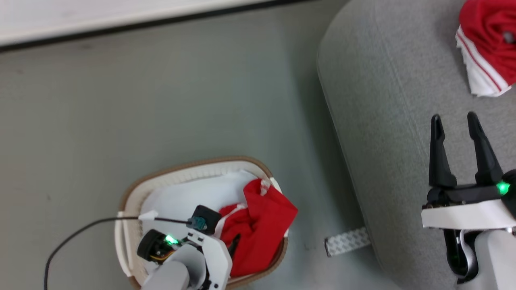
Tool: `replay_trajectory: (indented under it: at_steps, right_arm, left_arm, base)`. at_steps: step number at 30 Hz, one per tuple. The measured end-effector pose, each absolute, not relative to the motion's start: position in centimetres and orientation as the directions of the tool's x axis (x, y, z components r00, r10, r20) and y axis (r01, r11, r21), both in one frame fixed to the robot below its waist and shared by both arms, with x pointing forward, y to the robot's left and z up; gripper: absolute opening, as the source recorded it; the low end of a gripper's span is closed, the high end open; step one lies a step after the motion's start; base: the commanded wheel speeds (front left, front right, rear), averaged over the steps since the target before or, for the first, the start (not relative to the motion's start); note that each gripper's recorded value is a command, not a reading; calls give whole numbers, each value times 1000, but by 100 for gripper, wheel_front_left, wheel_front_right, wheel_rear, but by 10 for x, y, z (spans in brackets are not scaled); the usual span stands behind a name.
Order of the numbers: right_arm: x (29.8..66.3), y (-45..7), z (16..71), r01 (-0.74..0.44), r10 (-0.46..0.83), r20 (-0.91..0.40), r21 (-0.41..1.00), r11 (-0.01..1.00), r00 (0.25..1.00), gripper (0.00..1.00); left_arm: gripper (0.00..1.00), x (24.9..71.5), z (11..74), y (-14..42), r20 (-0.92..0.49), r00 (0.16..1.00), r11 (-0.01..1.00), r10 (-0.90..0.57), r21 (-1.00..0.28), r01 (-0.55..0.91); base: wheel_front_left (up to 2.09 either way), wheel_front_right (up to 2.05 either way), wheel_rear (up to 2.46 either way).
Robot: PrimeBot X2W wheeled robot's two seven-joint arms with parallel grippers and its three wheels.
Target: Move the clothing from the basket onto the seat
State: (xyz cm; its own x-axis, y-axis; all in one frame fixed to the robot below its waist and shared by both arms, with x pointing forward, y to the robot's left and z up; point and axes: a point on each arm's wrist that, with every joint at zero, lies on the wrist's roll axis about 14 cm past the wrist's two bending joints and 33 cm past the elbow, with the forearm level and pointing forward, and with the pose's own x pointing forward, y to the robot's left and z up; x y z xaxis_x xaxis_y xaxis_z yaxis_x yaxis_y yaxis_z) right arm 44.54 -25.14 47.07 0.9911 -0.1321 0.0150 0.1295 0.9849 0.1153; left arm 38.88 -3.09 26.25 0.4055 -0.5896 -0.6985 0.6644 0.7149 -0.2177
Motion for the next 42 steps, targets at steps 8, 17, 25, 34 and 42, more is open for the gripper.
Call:
replay_trajectory:
  at_steps: [8, 17, 25, 34, 42]
  right_arm:
    - [469, -259, 441, 142, -140, -31, 89, 986, 990, 100]
    - [488, -258, 405, 131, -125, -85, 64, 989, 988, 100]
    - [487, -261, 396, 145, -137, -105, 67, 987, 985, 100]
    - [470, -261, 423, 161, -154, -72, 104, 981, 985, 100]
    - [442, -256, 454, 155, -153, -29, 116, 981, 988, 100]
  left_arm:
    - [100, 360, 191, -31, -804, 191, 657, -563, -296, 693]
    - [100, 356, 142, -25, -836, 93, 637, -541, -335, 694]
    - [0, 367, 147, -36, -791, 154, 667, -592, -374, 645]
    - [0, 400, 203, -36, -693, 351, 726, -630, -363, 584]
    - [0, 417, 275, -23, -568, 542, 774, -619, -327, 542]
  base:
    - [0, 0, 0]
    - [0, 0, 0]
    - [0, 0, 0]
    - [0, 0, 0]
    - [0, 0, 0]
